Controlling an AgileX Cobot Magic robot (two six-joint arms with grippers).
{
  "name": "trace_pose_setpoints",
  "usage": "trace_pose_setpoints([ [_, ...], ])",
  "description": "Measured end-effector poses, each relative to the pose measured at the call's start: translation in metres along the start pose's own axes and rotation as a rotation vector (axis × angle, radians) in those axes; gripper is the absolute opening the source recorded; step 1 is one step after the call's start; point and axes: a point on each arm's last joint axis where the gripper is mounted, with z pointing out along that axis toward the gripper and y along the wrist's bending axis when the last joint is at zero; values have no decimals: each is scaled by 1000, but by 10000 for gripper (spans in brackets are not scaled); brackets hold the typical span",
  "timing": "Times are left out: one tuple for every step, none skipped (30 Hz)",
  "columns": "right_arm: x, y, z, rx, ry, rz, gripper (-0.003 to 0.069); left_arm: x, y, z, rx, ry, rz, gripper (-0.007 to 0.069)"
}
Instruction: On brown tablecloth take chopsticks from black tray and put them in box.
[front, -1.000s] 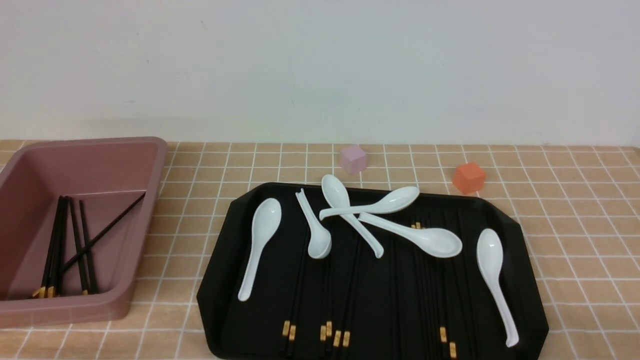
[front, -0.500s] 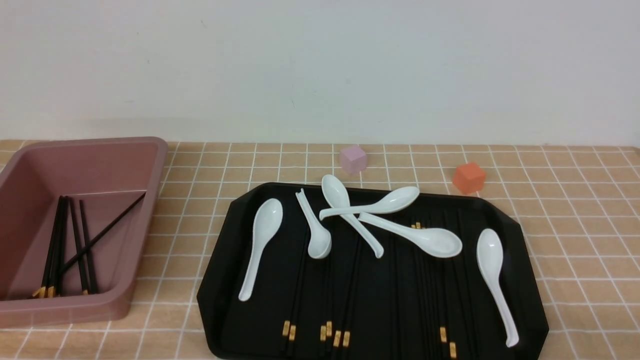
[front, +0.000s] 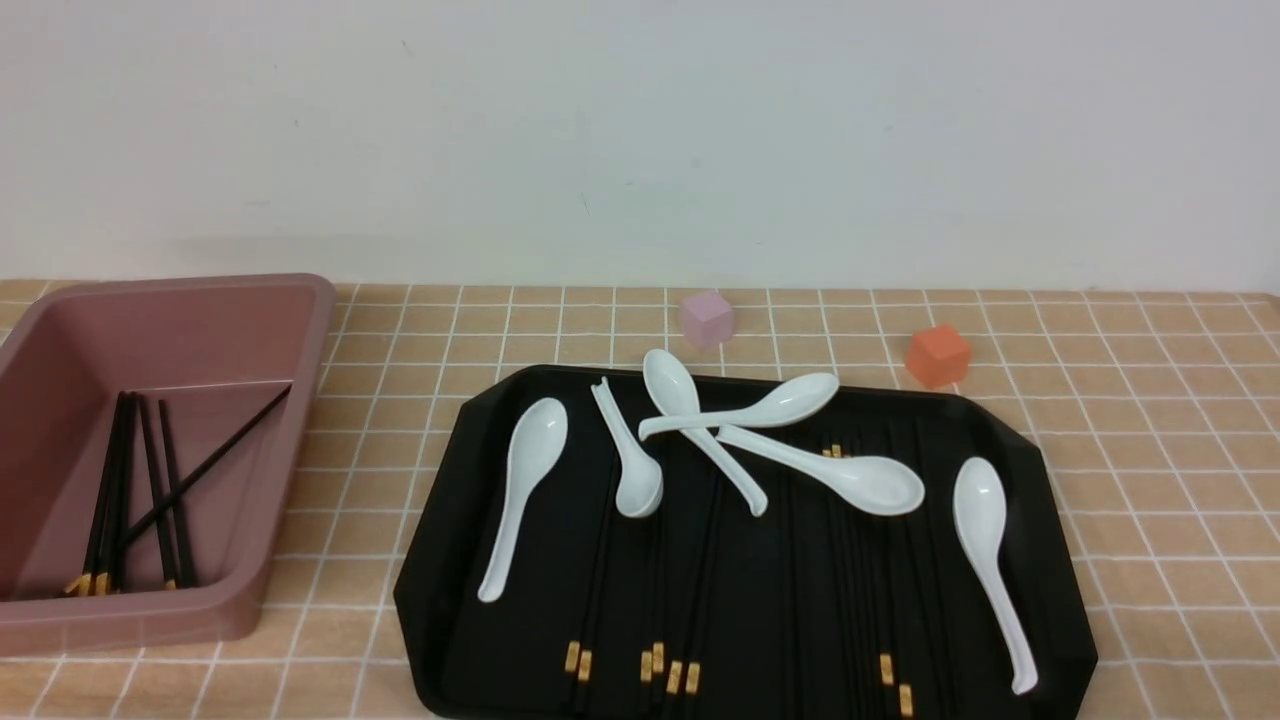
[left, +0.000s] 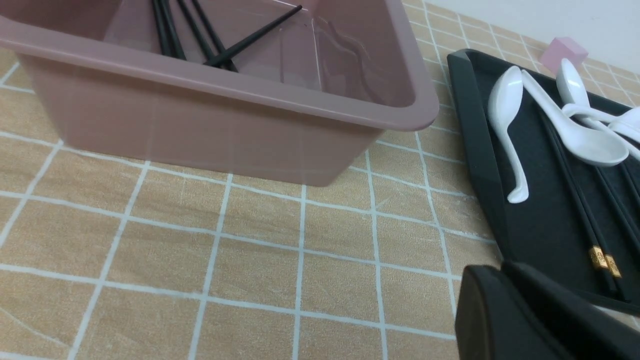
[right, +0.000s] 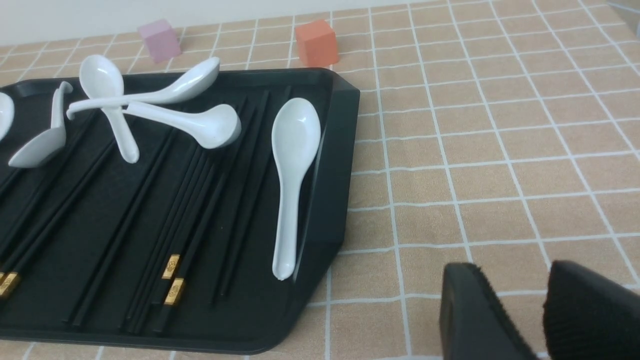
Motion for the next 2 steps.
trace_pose_setpoints([
  [0, 0, 0, 0, 0, 0, 240, 0, 0, 0, 0, 0, 0, 37],
  [0, 0, 0, 0, 0, 0, 240, 0, 0, 0, 0, 0, 0, 37],
])
